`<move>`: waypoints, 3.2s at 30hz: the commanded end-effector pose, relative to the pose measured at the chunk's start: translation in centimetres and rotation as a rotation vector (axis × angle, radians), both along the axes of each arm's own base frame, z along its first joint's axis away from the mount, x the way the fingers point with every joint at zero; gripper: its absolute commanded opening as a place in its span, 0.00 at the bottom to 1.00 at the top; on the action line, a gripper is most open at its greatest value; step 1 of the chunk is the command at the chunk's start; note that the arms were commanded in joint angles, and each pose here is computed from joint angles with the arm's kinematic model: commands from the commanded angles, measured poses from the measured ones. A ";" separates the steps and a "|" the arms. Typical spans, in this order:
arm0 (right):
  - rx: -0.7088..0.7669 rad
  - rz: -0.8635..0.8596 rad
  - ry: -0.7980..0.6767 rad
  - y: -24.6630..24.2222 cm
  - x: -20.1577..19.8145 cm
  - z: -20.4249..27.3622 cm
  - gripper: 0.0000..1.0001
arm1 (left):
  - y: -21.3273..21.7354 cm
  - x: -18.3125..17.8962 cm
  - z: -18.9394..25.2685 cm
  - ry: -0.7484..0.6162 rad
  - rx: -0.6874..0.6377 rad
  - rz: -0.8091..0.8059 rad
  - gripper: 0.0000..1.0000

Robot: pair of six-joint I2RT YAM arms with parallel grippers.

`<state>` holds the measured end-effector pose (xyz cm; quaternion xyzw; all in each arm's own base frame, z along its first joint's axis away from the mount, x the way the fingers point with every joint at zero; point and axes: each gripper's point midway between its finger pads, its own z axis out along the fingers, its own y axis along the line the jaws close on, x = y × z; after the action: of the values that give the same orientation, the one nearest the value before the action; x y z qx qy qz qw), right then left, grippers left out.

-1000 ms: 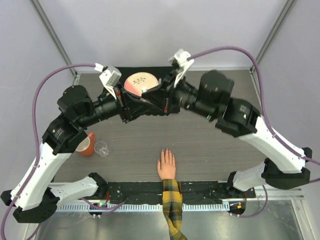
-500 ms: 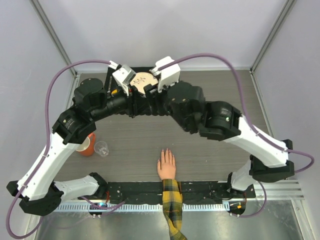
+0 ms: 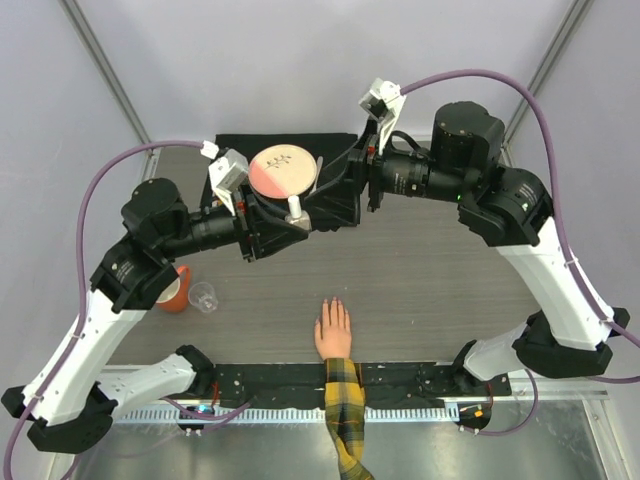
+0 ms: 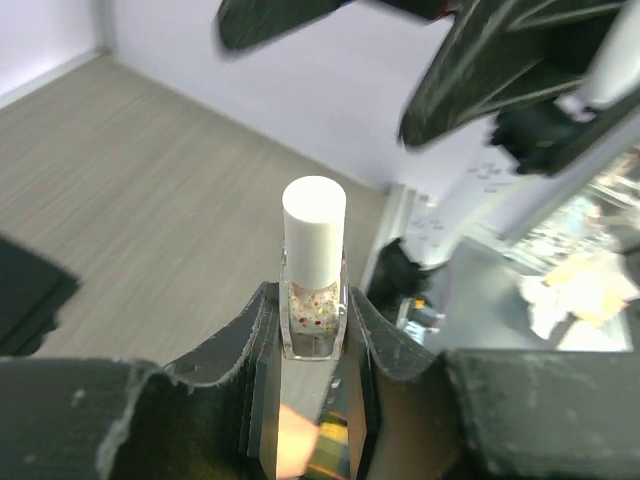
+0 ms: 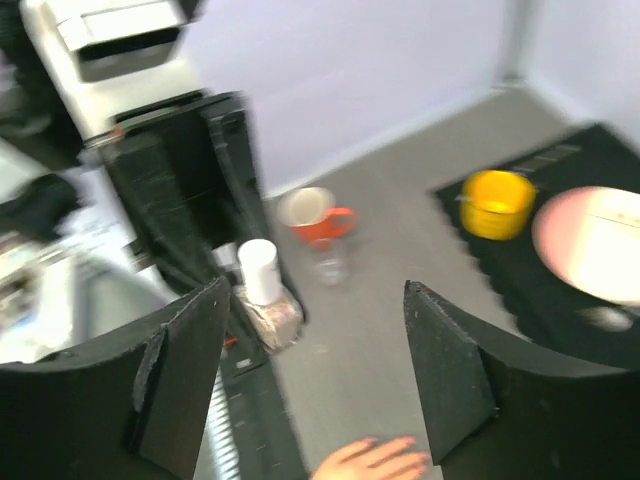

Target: Paint the nails

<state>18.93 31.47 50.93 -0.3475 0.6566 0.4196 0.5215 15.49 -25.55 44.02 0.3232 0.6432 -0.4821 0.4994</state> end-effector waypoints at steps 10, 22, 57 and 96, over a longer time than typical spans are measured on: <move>0.244 0.642 0.183 1.8 -7.8 3.1 0.57 | -0.5 -6.5 6.3 -0.038 -0.255 -0.335 0.00; 0.287 0.677 0.212 2.1 -8.0 3.1 0.08 | -0.2 -4.9 6.7 -0.054 -0.256 -0.224 0.00; 0.008 0.049 0.024 2.6 -2.7 0.3 0.72 | 1.2 2.5 2.1 -0.118 -0.010 0.139 0.00; -0.220 -0.466 -0.099 -0.2 3.2 -4.3 0.01 | 2.2 8.1 2.1 -0.101 0.115 0.375 0.00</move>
<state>18.13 35.11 49.74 -0.3525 0.6302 0.4924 0.4859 17.44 -25.71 46.01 0.2889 0.6610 -0.4683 0.5102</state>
